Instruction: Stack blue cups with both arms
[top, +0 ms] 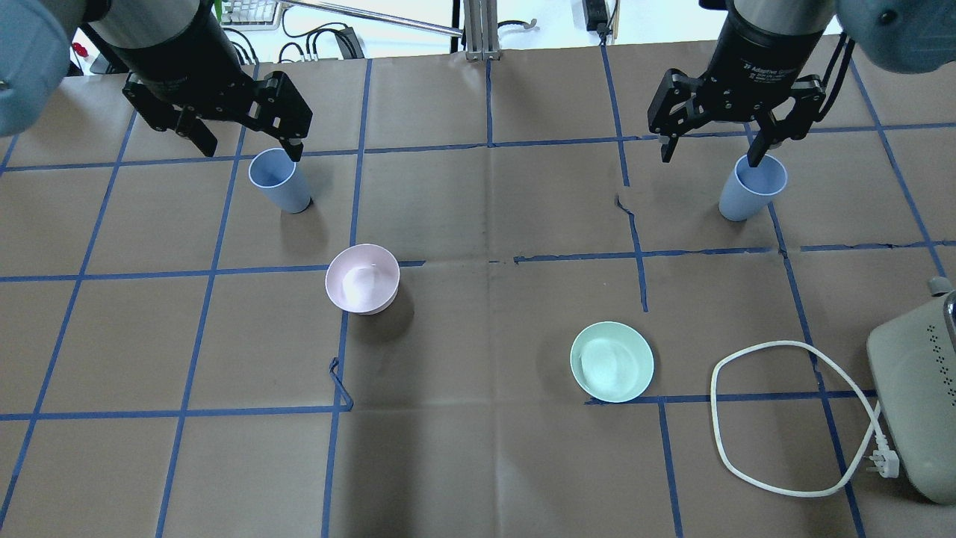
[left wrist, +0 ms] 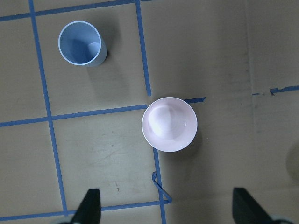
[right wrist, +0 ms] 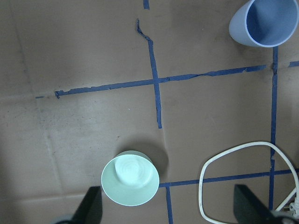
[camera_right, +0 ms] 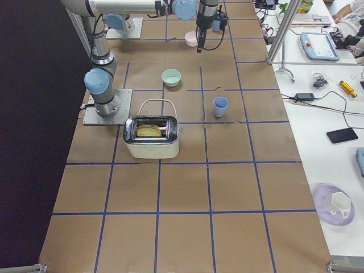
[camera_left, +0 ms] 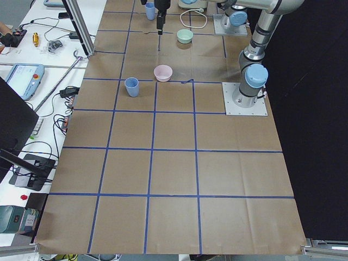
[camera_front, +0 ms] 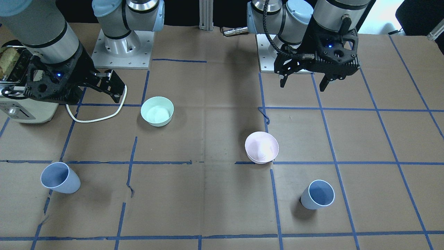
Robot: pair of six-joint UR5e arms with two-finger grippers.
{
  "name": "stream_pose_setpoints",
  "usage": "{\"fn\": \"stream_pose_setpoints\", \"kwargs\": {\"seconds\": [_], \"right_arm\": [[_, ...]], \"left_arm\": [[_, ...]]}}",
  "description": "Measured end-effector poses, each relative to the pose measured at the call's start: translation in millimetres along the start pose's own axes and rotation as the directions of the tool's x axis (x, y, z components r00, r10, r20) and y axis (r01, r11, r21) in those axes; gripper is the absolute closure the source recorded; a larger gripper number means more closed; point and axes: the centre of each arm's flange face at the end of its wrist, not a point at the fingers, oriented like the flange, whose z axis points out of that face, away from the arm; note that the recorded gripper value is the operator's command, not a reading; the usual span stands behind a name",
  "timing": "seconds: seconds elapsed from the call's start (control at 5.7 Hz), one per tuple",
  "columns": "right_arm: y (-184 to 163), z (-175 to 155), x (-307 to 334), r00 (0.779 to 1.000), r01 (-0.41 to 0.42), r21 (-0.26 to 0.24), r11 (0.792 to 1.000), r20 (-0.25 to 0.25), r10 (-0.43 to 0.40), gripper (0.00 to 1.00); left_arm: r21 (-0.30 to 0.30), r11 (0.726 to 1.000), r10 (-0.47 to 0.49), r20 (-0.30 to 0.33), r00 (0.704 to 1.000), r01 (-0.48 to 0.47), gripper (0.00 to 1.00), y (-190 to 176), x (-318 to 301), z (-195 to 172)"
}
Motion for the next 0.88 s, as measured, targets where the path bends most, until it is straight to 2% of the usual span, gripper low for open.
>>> {"fn": "stream_pose_setpoints", "kwargs": {"seconds": [0.35,0.7,0.88], "right_arm": [[-2.6,10.8,5.0,1.0,0.006,0.023,1.0,0.001,-0.006,0.0],[-5.9,15.2,9.0,1.0,0.015,0.03,0.999,0.001,-0.015,0.0],[-12.1,15.3,18.1,0.999,0.048,0.043,0.998,0.001,-0.048,0.0]], "left_arm": [[0.055,0.998,-0.03,-0.051,0.998,0.033,0.01,-5.0,-24.3,-0.3],[0.071,0.997,-0.036,-0.064,0.997,0.041,0.01,-6.2,-31.0,-0.1],[0.072,0.997,-0.037,-0.066,0.997,0.041,0.01,-6.3,-31.3,-0.1]]}}
